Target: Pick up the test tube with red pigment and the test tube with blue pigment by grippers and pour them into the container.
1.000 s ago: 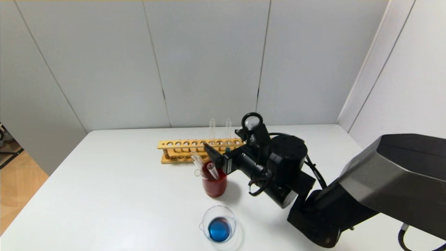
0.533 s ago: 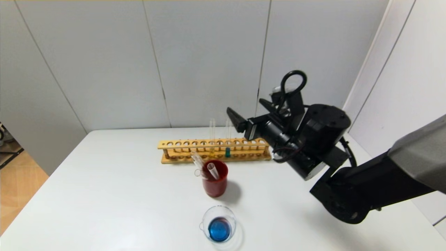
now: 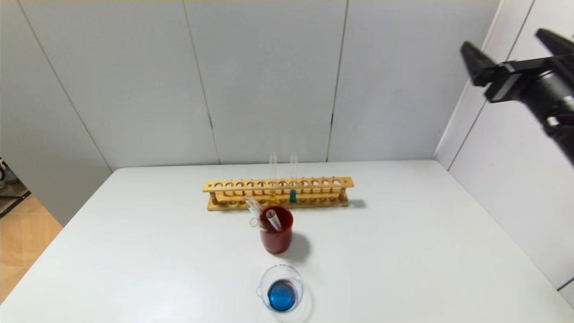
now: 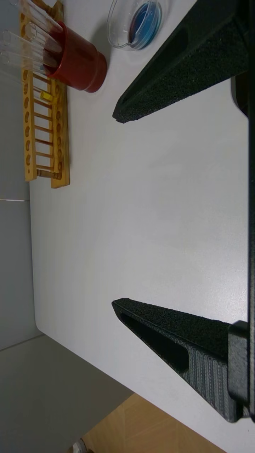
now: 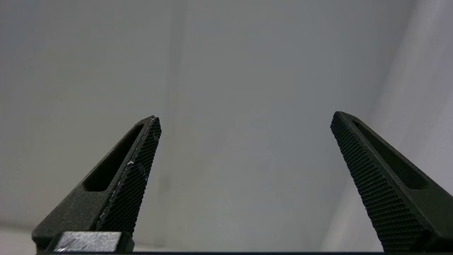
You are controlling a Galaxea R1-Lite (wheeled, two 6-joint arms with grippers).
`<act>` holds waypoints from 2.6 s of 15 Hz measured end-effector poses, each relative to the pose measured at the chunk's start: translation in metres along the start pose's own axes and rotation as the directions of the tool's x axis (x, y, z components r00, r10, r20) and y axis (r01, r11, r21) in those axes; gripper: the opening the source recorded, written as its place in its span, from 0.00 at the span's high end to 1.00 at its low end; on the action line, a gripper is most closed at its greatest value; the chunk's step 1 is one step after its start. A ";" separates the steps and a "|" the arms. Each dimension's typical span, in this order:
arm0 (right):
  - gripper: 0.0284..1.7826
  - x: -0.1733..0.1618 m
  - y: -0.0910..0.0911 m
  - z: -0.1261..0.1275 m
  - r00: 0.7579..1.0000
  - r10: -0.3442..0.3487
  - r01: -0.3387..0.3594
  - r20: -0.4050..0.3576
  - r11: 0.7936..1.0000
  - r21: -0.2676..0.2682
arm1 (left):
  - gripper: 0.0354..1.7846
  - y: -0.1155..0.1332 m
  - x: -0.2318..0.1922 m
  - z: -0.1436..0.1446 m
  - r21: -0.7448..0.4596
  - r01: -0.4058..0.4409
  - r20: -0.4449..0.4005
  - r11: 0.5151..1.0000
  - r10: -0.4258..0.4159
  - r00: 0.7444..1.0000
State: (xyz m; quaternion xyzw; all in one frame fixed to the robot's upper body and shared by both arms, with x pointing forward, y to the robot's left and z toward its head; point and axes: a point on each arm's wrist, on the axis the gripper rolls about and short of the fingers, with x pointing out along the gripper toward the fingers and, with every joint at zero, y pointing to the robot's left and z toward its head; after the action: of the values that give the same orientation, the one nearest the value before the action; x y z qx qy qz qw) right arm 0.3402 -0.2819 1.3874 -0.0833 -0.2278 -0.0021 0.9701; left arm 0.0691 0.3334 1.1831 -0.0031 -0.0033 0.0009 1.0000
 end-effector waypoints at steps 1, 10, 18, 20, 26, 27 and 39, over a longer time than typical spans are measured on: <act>0.02 -0.016 -0.019 0.021 0.999 -0.052 0.052 0.012 0.998 -0.030 | 0.02 0.000 0.000 0.000 0.000 0.001 0.000 1.000 -0.001 1.000; 0.02 -0.250 -0.079 0.126 0.949 -0.288 0.265 -0.131 0.949 -0.169 | 0.02 0.000 0.000 0.000 0.000 0.000 0.000 1.000 0.000 1.000; 0.02 -0.286 -0.071 0.084 0.921 -0.301 0.331 -0.246 0.939 0.090 | 0.02 0.000 0.000 0.000 0.000 0.000 0.000 1.000 0.000 1.000; 0.02 -0.284 -0.064 0.087 0.911 -0.337 0.367 -0.236 0.925 0.095 | 0.02 0.000 0.000 0.000 0.000 0.000 0.000 1.000 0.000 1.000; 0.02 -0.294 -0.061 0.073 0.967 -0.121 0.182 -0.223 0.944 0.276 | 0.02 0.000 0.000 0.000 0.000 0.000 0.000 1.000 0.000 1.000; 0.02 -0.298 -0.059 0.063 0.967 -0.102 0.167 -0.233 0.946 0.280 | 0.02 0.000 0.000 0.000 0.000 0.000 0.000 1.000 0.000 1.000; 0.02 -0.336 -0.032 -0.068 0.891 0.059 -0.009 -0.451 0.994 0.112 | 0.02 0.000 0.000 0.000 -0.001 0.001 0.000 1.000 -0.001 1.000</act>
State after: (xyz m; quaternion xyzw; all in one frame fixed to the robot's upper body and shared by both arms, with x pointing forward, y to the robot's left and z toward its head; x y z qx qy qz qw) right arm 0.0682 -0.3362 1.1837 -0.0324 0.0063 0.0080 0.9994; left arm 0.0691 0.3334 1.1831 -0.0035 -0.0033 0.0006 1.0000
